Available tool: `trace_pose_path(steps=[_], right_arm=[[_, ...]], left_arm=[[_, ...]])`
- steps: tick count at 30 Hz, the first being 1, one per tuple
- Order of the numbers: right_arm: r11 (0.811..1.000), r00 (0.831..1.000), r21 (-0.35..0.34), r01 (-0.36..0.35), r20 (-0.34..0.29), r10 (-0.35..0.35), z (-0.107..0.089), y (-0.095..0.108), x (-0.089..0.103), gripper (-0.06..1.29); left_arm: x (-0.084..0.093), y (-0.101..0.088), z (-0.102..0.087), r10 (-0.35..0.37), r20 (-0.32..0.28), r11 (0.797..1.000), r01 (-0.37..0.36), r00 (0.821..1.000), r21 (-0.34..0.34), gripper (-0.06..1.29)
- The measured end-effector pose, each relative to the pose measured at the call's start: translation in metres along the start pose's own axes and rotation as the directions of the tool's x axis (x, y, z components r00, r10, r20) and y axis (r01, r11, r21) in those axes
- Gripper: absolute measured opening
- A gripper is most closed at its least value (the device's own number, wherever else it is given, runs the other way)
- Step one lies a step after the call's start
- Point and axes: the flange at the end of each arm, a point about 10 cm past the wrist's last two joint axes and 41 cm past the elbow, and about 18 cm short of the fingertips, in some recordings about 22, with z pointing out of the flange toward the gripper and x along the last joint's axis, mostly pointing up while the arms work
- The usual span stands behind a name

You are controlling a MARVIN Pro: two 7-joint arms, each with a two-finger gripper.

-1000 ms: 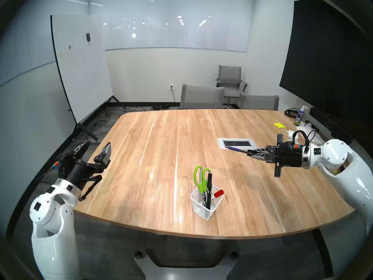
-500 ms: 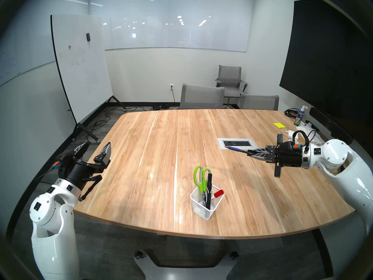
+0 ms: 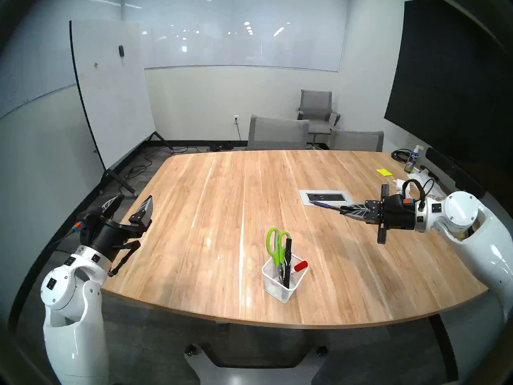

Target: Place the pen, the marker, and the scissors into the pen holder

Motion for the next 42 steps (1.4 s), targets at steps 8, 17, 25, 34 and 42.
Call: trace_pose_path(steps=[8, 17, 25, 34, 42], right_arm=[[1.0, 1.0, 0.0, 0.0, 0.0, 0.0, 0.0, 0.0, 0.0, -0.03], [1.0, 1.0, 0.0, 0.0, 0.0, 0.0, 0.0, 0.0, 0.0, -0.03], [1.0, 1.0, 0.0, 0.0, 0.0, 0.0, 0.0, 0.0, 0.0, -0.03], [1.0, 1.0, 0.0, 0.0, 0.0, 0.0, 0.0, 0.0, 0.0, -0.03], [1.0, 1.0, 0.0, 0.0, 0.0, 0.0, 0.0, 0.0, 0.0, -0.03]], left_arm=[[0.0, 0.0, 0.0, 0.0, 0.0, 1.0, 0.0, 1.0, 0.0, 1.26], [0.0, 0.0, 0.0, 0.0, 0.0, 1.0, 0.0, 1.0, 0.0, 1.26], [0.0, 0.0, 0.0, 0.0, 0.0, 1.0, 0.0, 1.0, 0.0, 1.26], [0.0, 0.0, 0.0, 0.0, 0.0, 1.0, 0.0, 1.0, 0.0, 1.26], [0.0, 0.0, 0.0, 0.0, 0.0, 1.0, 0.0, 1.0, 0.0, 1.26]])
